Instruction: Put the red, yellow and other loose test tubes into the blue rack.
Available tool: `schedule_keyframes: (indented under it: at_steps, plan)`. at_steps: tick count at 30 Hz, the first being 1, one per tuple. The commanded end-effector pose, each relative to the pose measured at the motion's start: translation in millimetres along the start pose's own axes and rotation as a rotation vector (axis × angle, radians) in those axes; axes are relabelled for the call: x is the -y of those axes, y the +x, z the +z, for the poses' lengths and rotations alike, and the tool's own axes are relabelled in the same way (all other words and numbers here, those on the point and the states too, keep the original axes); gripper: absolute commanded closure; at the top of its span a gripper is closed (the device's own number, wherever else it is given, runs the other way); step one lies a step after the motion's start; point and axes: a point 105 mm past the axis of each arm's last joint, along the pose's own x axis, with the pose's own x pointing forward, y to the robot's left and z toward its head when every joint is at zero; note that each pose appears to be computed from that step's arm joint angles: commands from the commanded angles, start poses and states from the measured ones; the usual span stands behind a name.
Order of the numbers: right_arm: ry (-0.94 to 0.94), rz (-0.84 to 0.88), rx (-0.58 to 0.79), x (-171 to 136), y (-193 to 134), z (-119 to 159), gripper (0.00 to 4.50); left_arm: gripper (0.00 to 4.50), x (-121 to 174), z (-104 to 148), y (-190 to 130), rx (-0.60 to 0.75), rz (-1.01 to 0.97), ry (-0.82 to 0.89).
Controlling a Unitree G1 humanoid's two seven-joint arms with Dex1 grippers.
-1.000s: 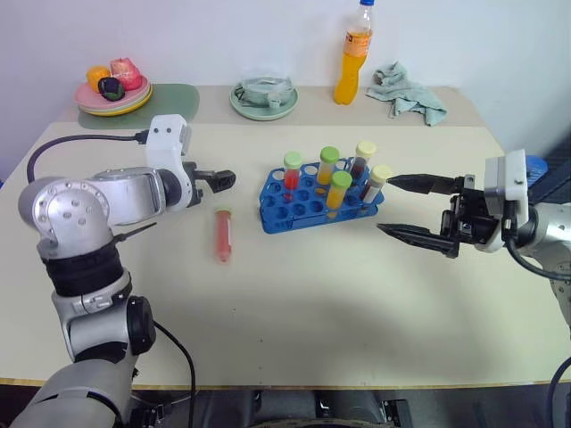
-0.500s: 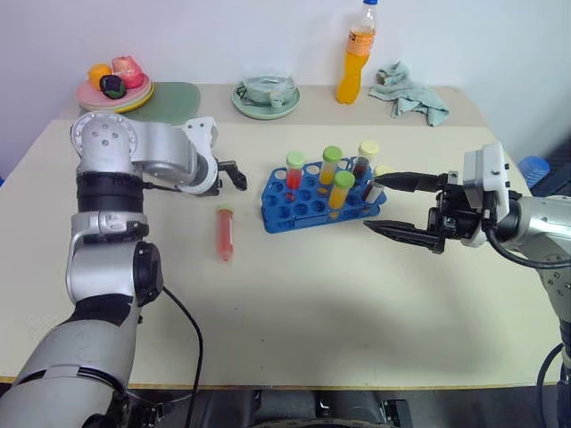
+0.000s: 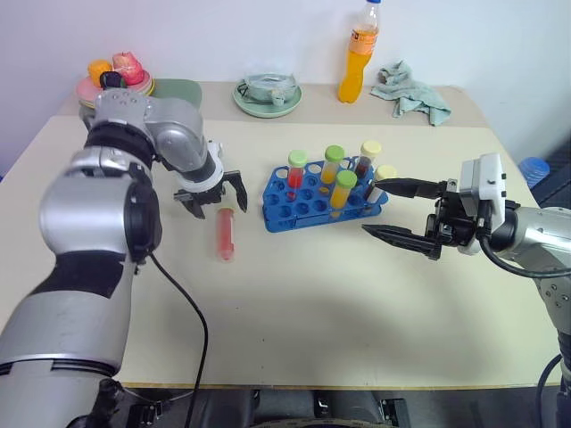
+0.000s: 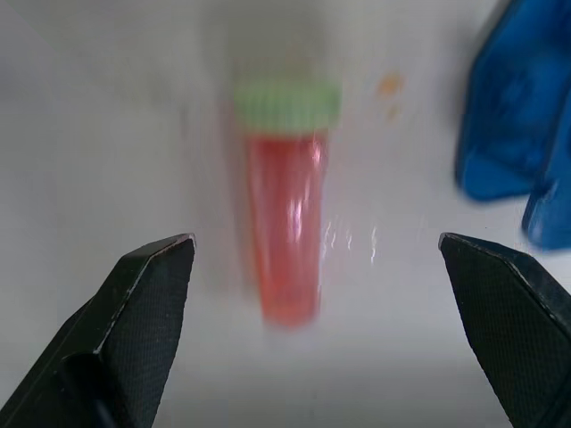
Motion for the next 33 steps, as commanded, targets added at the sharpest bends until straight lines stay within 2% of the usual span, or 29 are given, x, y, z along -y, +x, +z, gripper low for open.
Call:
schedule_keyframes:
  at_steps: [1, 6, 10, 14, 23, 26, 31, 32, 33]
  plan:
    - [-0.053, -0.014, 0.025, -1, -2, 10, 0.85, 0.0, -9, -9, 2, -0.058, 0.028, -0.018]
    - [-0.058, -0.024, 0.03, -1, -1, 10, 0.85, 0.0, -16, -11, 11, -0.066, 0.061, -0.009]
    - [-0.059, -0.033, 0.033, -3, -2, 10, 0.85, 0.0, -23, 1, 19, 0.003, 0.085, 0.013]
    - [-0.065, -0.043, 0.032, -4, -3, 11, 0.85, 0.0, -20, 11, 25, 0.07, 0.076, 0.046]
    - [-0.071, -0.058, 0.021, -6, -5, 13, 0.85, 0.0, -17, 15, 45, 0.118, 0.076, 0.068]
    - [-0.072, -0.062, 0.016, -6, -7, 13, 0.8, 0.81, -21, 16, 48, 0.131, 0.091, 0.056]
    - [-0.071, -0.065, 0.01, -7, -9, 12, 0.8, 3.28, -25, 14, 53, 0.117, 0.09, 0.035]
    - [-0.071, -0.064, 0.009, -7, -9, 12, 0.8, 3.65, -26, 13, 54, 0.111, 0.09, 0.029]
    - [-0.071, -0.064, 0.008, -6, -9, 12, 0.8, 3.74, -27, 12, 55, 0.109, 0.09, 0.025]
